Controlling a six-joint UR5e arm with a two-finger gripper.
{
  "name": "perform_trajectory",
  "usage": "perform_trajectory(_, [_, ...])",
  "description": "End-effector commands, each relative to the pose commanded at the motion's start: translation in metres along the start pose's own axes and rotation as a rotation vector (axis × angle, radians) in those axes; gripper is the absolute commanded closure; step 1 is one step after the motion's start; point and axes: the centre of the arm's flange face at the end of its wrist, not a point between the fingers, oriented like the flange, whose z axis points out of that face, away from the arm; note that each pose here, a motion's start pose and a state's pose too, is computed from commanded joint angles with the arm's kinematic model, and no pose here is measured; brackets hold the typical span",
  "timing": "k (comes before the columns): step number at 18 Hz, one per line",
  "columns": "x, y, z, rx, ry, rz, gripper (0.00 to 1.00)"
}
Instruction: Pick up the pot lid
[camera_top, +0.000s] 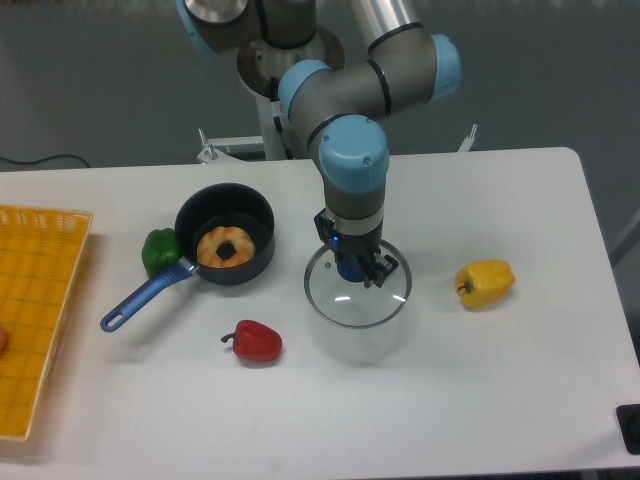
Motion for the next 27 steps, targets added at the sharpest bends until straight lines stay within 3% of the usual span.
perform_trajectory(27, [0.0, 0.0, 0.0013, 0.0, 0.0, 0.0, 0.52])
